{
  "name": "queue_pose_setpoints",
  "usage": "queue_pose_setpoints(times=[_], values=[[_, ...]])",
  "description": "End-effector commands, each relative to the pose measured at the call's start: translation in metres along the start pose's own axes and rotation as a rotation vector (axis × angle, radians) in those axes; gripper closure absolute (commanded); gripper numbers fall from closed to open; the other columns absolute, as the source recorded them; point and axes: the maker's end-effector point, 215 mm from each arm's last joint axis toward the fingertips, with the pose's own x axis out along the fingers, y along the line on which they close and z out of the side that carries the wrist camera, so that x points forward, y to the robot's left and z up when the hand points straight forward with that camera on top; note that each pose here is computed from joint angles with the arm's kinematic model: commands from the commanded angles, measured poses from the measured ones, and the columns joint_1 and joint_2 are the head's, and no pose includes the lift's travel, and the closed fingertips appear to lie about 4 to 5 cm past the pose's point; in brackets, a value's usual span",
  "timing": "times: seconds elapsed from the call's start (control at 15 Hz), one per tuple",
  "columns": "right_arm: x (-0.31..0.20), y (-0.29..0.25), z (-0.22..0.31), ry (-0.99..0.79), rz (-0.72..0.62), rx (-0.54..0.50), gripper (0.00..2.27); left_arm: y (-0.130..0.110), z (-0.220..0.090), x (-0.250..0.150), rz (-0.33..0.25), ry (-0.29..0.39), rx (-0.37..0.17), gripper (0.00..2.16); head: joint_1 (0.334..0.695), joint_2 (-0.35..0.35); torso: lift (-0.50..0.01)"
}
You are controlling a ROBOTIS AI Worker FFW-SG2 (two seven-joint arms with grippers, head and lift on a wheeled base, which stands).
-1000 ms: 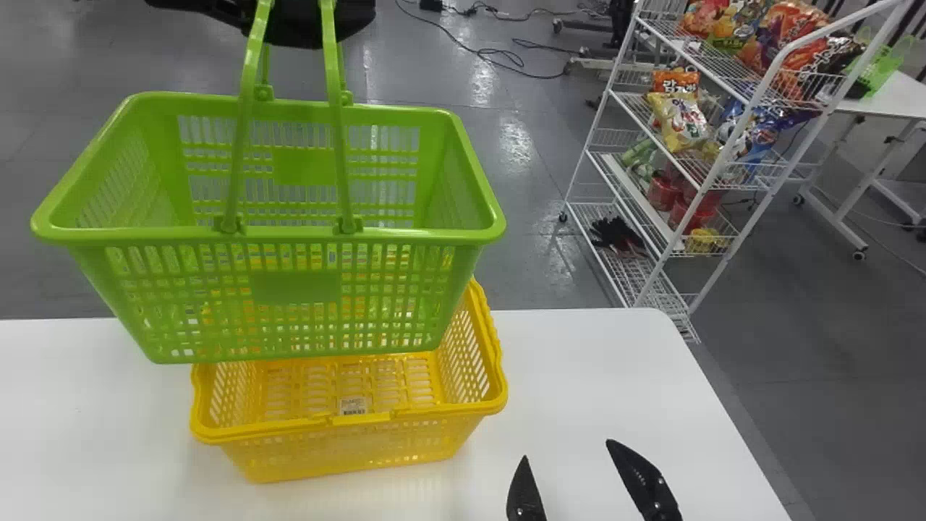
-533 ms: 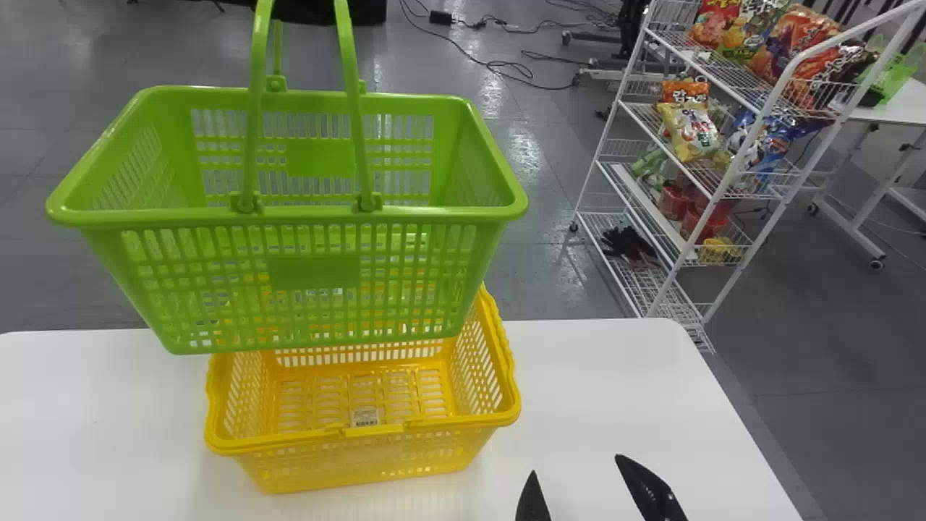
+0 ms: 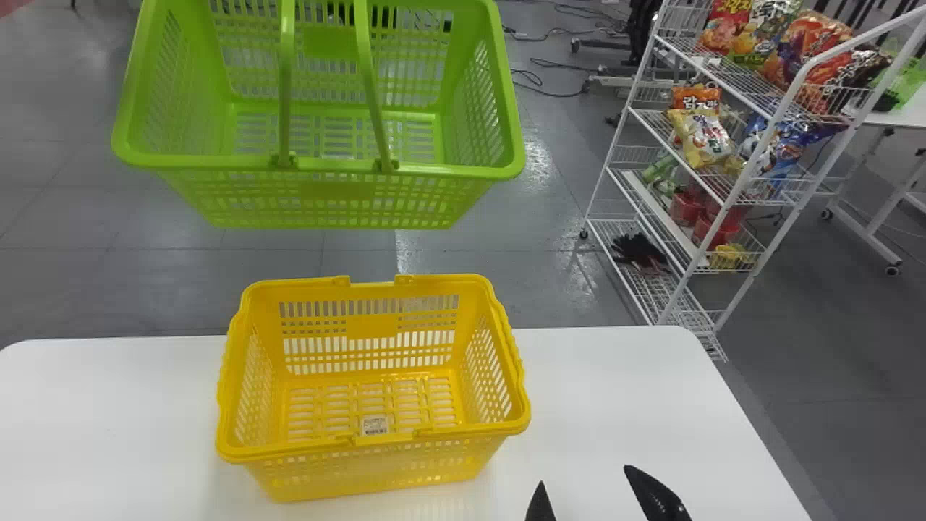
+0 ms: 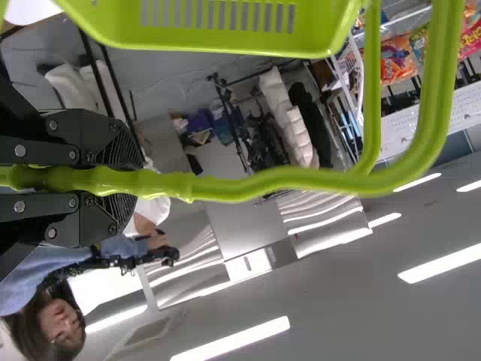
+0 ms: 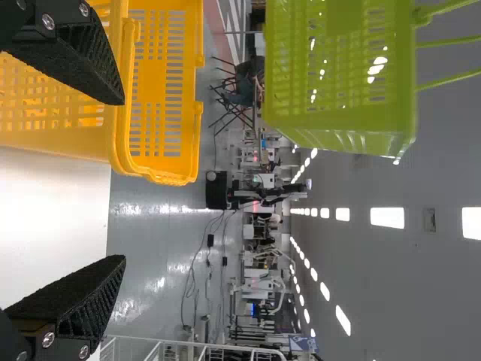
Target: Grasp handle with right gripper to insert into left gripper then lift and swing left to center
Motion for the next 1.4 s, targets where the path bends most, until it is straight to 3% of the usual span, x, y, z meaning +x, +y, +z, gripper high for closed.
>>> queue_pose_setpoints(times=[0.0, 0.2, 0.6, 0.93, 1.33], values=[[-0.001, 0.000, 0.000, -0.002, -0.001, 0.001, 0.06, 0.009, 0.002, -0.016, 0.041, -0.012, 0.001, 1.98, 0.607, -0.180, -0.093], [-0.001, -0.004, 0.002, -0.009, -0.006, 0.007, 0.06, 0.020, 0.013, -0.063, 0.125, -0.067, 0.011, 1.98, 0.613, -0.153, -0.093], [-0.002, -0.012, 0.002, -0.012, -0.016, 0.010, 0.06, 0.039, 0.021, -0.229, 0.317, -0.275, 0.010, 1.98, 0.614, -0.014, -0.093], [-0.002, -0.026, 0.003, -0.017, -0.035, 0.012, 0.06, 0.058, -0.018, -0.332, 0.415, -0.387, -0.030, 1.98, 0.635, 0.152, -0.093], [-0.008, -0.052, 0.008, -0.033, -0.068, 0.011, 0.06, 0.090, -0.085, -0.402, 0.474, -0.464, -0.093, 1.98, 0.683, 0.242, -0.093]])
